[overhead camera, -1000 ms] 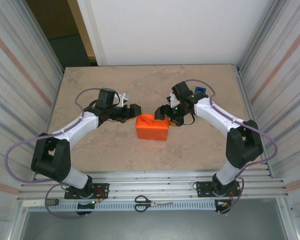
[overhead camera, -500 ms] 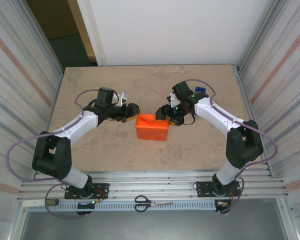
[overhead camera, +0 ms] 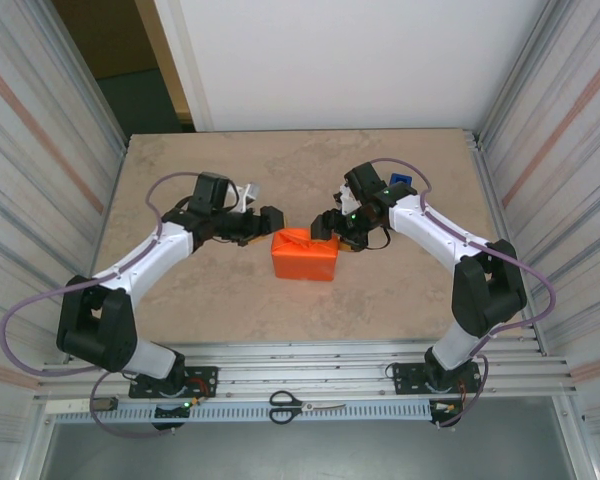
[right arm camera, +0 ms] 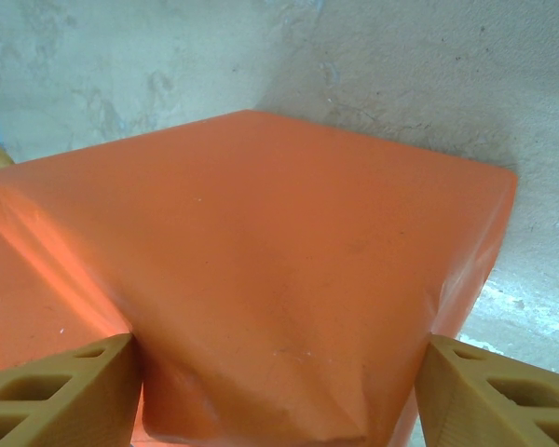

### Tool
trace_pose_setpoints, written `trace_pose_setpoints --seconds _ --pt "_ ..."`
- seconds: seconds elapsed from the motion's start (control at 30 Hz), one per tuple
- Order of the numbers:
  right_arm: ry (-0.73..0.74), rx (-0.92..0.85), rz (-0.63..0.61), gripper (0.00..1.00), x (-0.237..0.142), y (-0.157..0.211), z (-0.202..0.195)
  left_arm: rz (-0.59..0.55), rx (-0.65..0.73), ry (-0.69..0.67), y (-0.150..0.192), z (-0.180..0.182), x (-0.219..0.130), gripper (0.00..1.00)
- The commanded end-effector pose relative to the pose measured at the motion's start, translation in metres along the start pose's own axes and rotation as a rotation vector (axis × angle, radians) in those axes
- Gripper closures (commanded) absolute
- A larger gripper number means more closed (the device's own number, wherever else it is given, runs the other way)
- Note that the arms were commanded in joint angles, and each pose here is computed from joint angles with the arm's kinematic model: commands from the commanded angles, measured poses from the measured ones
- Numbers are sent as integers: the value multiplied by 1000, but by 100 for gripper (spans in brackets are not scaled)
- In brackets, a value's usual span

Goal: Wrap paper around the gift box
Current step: Fold the wrapping paper for the gift box.

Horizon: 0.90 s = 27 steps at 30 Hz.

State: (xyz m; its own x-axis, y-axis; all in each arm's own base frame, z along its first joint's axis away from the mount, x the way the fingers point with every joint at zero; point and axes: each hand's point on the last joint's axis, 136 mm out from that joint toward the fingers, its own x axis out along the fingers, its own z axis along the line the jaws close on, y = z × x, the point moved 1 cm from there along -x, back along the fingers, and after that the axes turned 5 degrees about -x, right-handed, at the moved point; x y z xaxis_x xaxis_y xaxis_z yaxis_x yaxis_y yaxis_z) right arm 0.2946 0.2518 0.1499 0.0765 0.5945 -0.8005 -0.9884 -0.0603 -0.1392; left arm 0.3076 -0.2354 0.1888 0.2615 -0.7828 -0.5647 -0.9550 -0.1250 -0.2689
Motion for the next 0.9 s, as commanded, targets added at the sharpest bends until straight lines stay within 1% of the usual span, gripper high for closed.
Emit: trace_pose_setpoints --seconds 0.0,0.2,0.4,0.5,0.7,0.87 --pt "58 2 39 28 1 10 -10 27 9 -45 9 1 1 12" --pt "66 1 41 27 1 11 -11 96 17 -53 21 6 15 13" --pt "53 -11 25 24 -3 7 -5 121 25 -80 30 18 19 23" --pt "39 -23 13 23 -7 3 1 134 28 -79 35 20 21 25" --pt "-64 -46 -37 13 -21 -8 29 147 25 -86 41 27 23 29" --pt "-47 -48 -42 4 -24 -3 30 154 17 -98 44 33 26 30"
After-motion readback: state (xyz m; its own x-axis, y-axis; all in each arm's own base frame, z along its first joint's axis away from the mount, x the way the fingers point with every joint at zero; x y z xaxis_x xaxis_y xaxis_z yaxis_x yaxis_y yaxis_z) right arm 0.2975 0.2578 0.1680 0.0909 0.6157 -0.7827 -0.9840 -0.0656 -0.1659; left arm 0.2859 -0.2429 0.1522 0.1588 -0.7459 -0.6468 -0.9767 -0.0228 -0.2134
